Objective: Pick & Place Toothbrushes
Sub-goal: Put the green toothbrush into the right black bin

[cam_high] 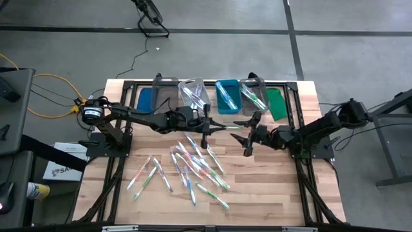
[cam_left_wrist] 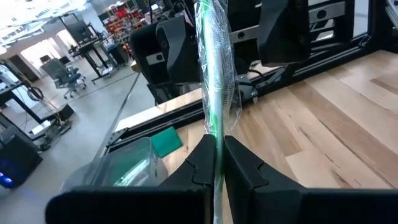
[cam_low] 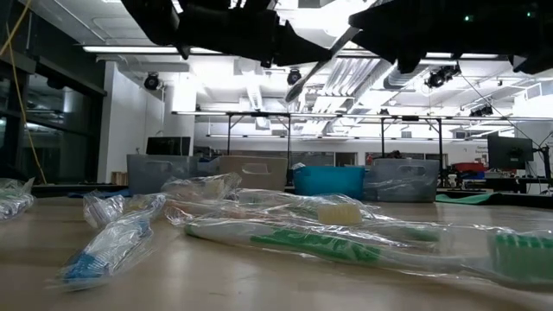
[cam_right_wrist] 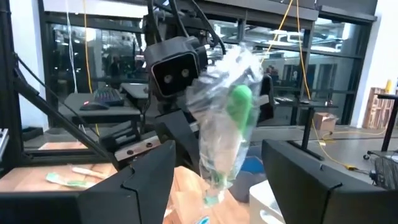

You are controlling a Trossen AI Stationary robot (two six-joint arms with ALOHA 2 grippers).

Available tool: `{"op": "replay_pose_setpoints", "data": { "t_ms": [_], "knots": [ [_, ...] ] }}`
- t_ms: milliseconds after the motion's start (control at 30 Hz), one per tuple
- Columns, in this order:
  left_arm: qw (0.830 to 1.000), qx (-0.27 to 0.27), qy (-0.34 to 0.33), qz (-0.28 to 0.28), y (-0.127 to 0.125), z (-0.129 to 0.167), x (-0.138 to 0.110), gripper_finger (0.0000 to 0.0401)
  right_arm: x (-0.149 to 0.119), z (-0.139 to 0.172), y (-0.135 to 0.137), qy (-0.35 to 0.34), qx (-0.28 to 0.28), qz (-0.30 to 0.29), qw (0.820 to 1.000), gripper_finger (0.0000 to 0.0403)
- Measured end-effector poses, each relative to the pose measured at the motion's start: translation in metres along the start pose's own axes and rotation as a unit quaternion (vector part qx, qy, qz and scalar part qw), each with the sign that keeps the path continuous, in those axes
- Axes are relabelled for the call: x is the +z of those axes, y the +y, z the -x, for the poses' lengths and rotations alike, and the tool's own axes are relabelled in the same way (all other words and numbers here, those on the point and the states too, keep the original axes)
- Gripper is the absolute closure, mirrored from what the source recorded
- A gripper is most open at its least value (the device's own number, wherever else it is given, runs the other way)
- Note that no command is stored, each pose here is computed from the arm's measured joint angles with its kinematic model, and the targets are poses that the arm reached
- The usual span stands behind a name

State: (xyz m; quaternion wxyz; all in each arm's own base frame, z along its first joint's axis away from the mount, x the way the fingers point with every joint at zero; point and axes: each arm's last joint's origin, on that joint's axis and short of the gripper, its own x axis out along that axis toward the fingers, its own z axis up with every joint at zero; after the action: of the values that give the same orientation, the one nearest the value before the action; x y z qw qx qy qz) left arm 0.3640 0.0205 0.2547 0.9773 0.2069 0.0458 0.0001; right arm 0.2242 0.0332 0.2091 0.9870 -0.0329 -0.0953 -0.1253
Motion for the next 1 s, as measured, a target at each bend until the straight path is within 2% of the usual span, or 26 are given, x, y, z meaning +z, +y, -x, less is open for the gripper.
{"op": "replay_pose_setpoints", "data": {
  "t_ms": [167,433,533,633,833,1000],
  "knots": [
    [1.000,-0.003,-0.001,0.001,0.000,0.000,0.000,0.0391,0.003,0.000,0.000,-0.016,0.000,-0.007,1.000,0.0219],
    [1.000,-0.011,-0.005,0.006,-0.001,0.000,0.000,0.0390,0.004,0.000,0.001,-0.019,0.012,-0.007,1.000,0.0343],
    [1.000,-0.014,-0.005,0.007,-0.001,0.000,0.000,0.0373,0.004,0.000,0.001,-0.021,0.021,-0.005,1.000,0.0382],
    [1.000,-0.016,0.001,-0.006,-0.001,0.000,-0.001,0.0331,0.004,0.000,0.001,-0.020,0.020,-0.008,1.000,0.0382],
    [0.998,-0.006,0.027,-0.055,0.001,0.005,0.001,0.0232,0.005,0.001,-0.003,-0.012,-0.035,-0.009,0.999,0.0382],
    [0.992,0.021,0.099,-0.077,0.006,0.020,0.005,0.0194,0.011,0.005,-0.009,0.008,-0.095,0.009,0.995,0.0382]
  ]
}}
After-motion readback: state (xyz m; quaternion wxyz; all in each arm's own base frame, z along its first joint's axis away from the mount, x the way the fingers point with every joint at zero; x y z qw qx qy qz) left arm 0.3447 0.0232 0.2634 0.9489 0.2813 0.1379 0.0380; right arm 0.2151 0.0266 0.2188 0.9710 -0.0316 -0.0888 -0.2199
